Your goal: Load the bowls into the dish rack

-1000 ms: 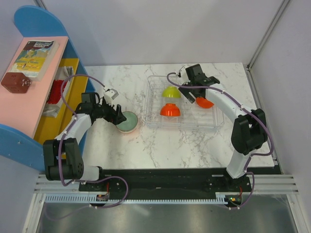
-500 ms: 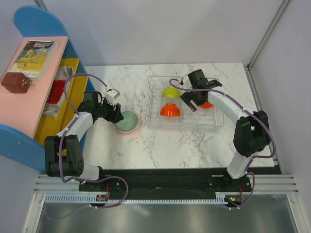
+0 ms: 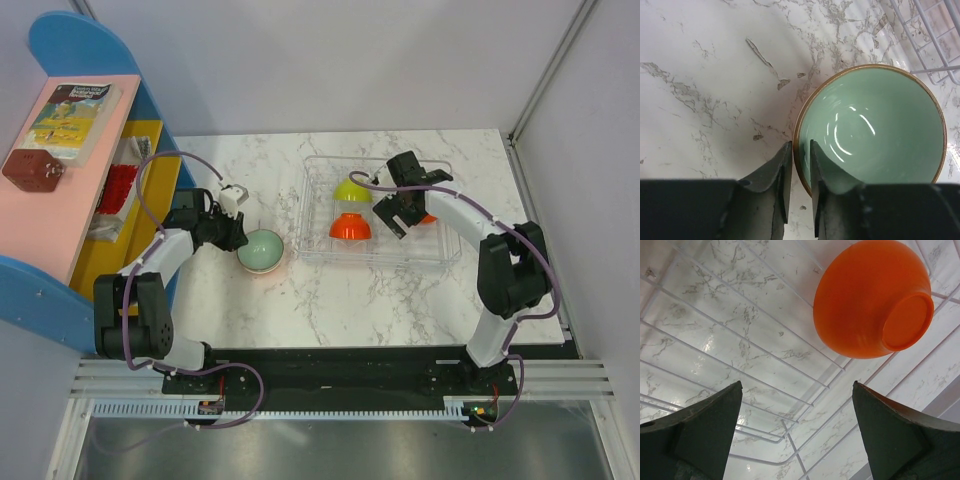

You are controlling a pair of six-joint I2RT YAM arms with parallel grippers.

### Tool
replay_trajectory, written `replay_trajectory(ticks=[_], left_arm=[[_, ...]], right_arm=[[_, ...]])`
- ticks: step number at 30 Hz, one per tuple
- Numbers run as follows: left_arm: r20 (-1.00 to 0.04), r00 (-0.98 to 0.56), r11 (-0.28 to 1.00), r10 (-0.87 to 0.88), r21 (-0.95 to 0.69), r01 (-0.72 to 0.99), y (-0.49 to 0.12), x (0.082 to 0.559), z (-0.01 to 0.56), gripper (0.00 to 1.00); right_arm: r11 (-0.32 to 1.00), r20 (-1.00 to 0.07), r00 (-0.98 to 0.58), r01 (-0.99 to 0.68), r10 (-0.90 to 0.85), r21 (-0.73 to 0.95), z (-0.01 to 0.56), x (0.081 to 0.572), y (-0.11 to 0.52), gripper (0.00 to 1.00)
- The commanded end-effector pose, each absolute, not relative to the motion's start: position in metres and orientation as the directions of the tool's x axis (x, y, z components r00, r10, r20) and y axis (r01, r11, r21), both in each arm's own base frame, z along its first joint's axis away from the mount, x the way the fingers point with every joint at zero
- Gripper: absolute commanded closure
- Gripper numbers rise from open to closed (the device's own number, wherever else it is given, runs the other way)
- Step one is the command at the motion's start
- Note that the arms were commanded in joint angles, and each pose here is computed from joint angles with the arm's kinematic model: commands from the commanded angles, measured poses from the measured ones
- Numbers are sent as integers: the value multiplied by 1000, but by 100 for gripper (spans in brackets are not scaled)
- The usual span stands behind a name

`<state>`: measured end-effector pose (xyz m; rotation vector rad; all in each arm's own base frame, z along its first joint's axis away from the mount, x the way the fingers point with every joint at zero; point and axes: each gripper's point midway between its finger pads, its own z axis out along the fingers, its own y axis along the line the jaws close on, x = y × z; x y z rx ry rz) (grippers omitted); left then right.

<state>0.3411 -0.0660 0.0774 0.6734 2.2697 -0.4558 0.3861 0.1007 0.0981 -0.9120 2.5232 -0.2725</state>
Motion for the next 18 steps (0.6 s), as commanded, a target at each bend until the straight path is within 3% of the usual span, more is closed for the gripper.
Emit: replay_trajectory(ticks=[1,4,7,18], left_arm=[[-741,-568,795,358,-77,601,-65,354,88,75],[-743,-566,794,359,-77,604,-65,354,89,81],[-745,-564,795,356,-76,602,-65,353,91,97],[-785,-519,777,339,-78,625,-73,349,109,98]], right_arm=[[779,-316,-715,-532,-623,-332,89,388,91,2],[779,-291,-727,-534,-622,-329,84,384,87,2],[784,-285,-736,-527,-614,-328,83,384,82,2],[773,-248,-745,-520,-619,-364,74,407,72,2]])
